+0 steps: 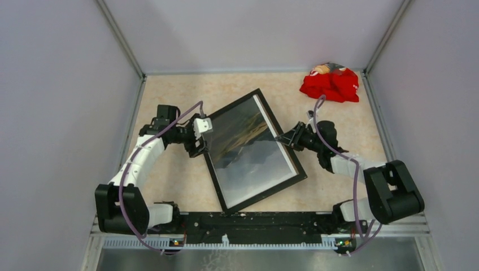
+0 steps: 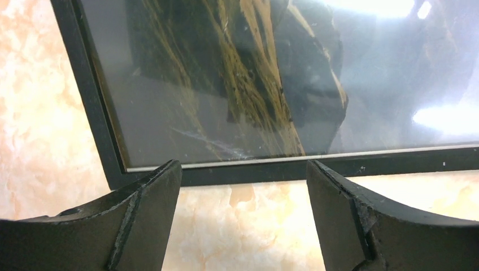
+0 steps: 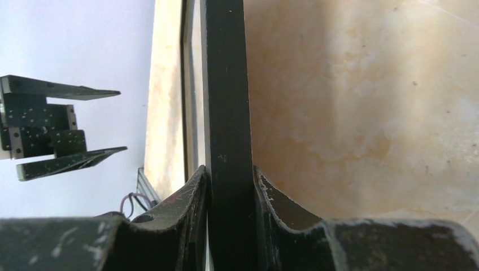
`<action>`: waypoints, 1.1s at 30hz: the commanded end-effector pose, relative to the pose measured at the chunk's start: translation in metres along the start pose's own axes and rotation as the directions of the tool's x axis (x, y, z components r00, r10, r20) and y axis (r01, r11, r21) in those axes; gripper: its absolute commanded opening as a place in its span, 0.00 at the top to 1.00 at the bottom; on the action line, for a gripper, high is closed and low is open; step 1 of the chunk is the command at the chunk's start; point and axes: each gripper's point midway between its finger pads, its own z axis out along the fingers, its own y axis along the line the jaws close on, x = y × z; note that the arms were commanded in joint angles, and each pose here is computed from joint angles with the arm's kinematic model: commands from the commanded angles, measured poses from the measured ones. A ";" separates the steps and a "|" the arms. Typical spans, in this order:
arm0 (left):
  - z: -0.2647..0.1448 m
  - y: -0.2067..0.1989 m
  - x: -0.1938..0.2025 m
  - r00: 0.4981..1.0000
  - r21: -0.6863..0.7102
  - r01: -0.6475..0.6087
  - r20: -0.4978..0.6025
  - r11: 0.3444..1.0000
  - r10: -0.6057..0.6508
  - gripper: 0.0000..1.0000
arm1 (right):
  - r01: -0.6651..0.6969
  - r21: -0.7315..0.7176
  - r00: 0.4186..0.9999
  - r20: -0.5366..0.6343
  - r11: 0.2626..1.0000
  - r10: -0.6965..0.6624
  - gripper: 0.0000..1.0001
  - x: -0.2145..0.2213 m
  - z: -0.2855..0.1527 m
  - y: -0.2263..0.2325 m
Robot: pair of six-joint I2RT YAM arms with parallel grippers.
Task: Put the photo into the frame
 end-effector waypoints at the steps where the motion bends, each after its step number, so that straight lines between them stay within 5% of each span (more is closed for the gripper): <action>1: -0.002 0.003 0.023 0.998 -0.004 0.025 -0.053 1.000 -0.025 0.12 | 0.016 0.157 0.991 0.131 0.987 -0.037 0.83 -0.019 0.006 -0.044; 7: 0.001 0.009 0.068 0.985 -0.003 0.048 -0.165 0.999 -0.048 0.11 | 0.061 0.279 0.985 0.136 0.958 -0.103 0.61 -0.028 0.006 -0.065; 9: -0.002 0.014 0.090 0.975 -0.036 0.074 -0.208 0.997 -0.080 0.12 | 0.081 0.313 0.985 0.118 0.946 -0.123 0.35 -0.030 0.005 -0.069; 10: -0.001 0.015 0.097 0.971 -0.042 0.076 -0.222 0.996 -0.084 0.12 | 0.092 0.329 0.985 0.110 0.940 -0.135 0.06 -0.030 0.004 -0.072; 11: 0.000 0.015 0.102 0.968 -0.047 0.078 -0.234 0.996 -0.086 0.13 | 0.100 0.341 0.984 0.106 0.935 -0.144 0.02 -0.031 0.003 -0.074; 23: 0.045 0.008 0.124 0.947 -0.020 0.155 -0.280 0.988 -0.154 0.17 | 0.154 0.476 0.944 0.187 0.866 -0.271 0.01 -0.063 -0.035 -0.064; 33: 0.094 0.058 0.119 0.922 -0.088 0.255 -0.279 0.963 -0.269 0.20 | 0.160 0.427 0.958 0.151 0.890 -0.244 0.01 -0.026 -0.050 -0.071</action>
